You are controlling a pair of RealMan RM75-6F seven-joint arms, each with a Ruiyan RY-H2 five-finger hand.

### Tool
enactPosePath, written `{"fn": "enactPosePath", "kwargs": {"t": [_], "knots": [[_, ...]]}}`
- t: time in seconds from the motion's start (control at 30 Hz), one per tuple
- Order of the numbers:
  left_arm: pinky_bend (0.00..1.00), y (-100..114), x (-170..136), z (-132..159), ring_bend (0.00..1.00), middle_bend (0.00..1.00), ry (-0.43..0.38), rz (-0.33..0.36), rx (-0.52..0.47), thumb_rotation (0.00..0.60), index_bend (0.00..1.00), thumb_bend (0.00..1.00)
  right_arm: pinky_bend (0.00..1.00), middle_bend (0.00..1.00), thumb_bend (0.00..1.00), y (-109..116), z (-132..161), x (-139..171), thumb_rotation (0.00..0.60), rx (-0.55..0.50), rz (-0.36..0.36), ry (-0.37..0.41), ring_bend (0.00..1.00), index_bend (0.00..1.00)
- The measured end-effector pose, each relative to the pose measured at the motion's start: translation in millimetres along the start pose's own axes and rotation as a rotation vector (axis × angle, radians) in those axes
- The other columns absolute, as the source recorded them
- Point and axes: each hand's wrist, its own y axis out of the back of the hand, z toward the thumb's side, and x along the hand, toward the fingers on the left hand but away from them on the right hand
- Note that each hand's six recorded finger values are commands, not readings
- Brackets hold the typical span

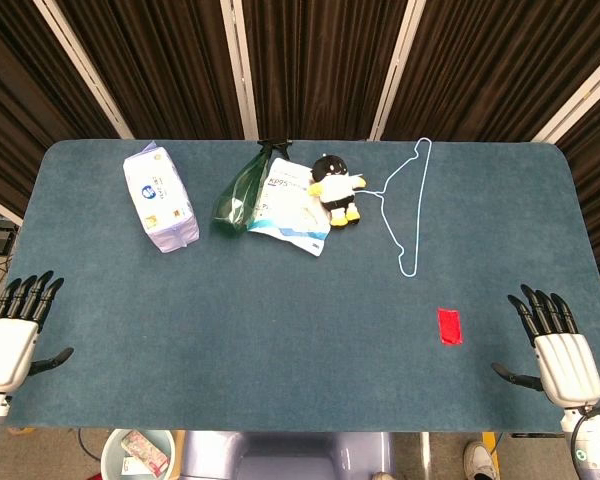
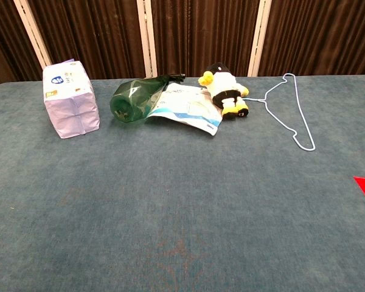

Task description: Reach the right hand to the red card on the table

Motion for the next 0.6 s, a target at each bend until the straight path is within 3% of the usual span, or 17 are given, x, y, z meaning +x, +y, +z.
{"fn": "enactPosePath", "kwargs": {"t": [0.13,0.33,0.4,0.6], "knots": [[0.0,0,-1,-1,0.0,0.0,0.007,-0.009,-0.011,0.6,0.0,0.1,0.0,0.0,0.02,-2,1,0,0.6,0.003,0.004,-0.003,0.0,0.17],[0.0,2,-4,1,0.0,0.0,-0.001,0.002,-0.016,0.6,0.0,0.1,0.0,0.0,0.03,-8,10,0,0.6,-0.012,0.001,0.008,0.0,0.37],[0.0,4,-5,2,0.0,0.0,-0.005,0.008,-0.022,0.6,0.0,0.1,0.0,0.0,0.06,-13,17,0,0.6,-0.026,-0.004,0.018,0.0,0.45],[0.0,3,-4,4,0.0,0.0,-0.013,0.008,-0.024,0.6,0.0,0.1,0.0,0.06,0.13,-45,39,2,0.6,-0.02,0.017,0.06,0.0,0.57]]}}
